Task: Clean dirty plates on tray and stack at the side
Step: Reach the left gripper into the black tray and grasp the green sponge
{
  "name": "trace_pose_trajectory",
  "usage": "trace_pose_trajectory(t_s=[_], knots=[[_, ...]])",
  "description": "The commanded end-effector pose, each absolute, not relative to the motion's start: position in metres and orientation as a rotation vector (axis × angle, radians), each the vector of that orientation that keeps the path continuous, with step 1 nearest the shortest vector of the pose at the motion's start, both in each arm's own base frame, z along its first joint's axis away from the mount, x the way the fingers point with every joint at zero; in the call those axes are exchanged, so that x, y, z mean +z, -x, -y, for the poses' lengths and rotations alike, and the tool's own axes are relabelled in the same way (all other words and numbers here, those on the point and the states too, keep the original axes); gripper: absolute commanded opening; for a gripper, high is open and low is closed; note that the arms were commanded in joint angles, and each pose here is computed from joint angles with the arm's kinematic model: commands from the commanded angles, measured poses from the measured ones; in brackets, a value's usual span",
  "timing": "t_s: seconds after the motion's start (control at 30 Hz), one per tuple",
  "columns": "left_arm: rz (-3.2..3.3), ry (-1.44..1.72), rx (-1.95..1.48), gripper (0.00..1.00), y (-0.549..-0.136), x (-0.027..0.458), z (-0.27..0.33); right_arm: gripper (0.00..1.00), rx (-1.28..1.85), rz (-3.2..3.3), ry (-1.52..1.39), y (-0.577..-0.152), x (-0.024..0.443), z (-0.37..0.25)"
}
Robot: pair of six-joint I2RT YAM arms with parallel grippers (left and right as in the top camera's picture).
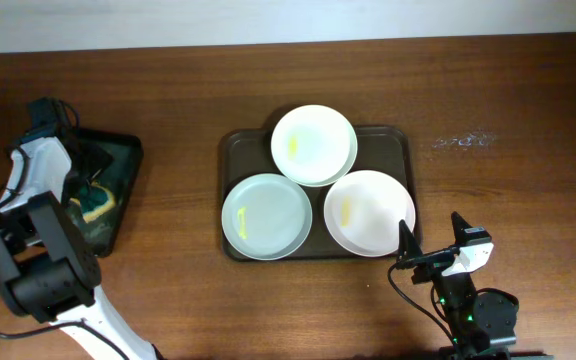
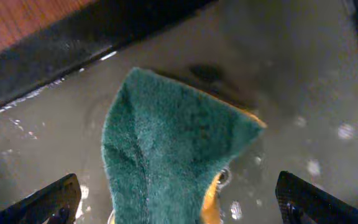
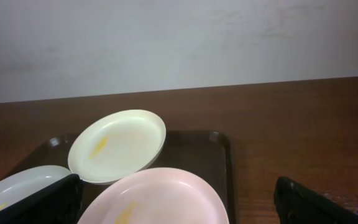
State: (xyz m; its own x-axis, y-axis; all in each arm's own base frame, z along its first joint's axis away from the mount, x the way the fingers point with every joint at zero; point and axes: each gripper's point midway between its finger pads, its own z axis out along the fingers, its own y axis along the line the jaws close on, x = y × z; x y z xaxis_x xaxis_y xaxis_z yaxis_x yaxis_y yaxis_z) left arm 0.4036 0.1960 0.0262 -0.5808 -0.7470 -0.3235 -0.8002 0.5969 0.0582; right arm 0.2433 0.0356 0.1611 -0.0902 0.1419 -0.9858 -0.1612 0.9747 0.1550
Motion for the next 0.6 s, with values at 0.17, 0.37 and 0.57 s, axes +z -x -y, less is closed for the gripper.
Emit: trace_pose_trajectory(t_s=[0.17,0.37,0.57], knots=[[-2.711,1.314,0.272,0.20,-0.380,-0.014,-0.184,0.98,0.248,-1.644,0.016,-0.243,0.158,-0.035],[-2.697,1.264,0.206,0.00,-0.388,0.016,-0.168,0.98,0.248,-1.644,0.016,-0.243,0.158,-0.035],[-2.483,1.157,0.153,0.00,-0.392,0.130,-0.159,0.98,0.247,-1.644,0.016,-0.243,0.158,-0.035]])
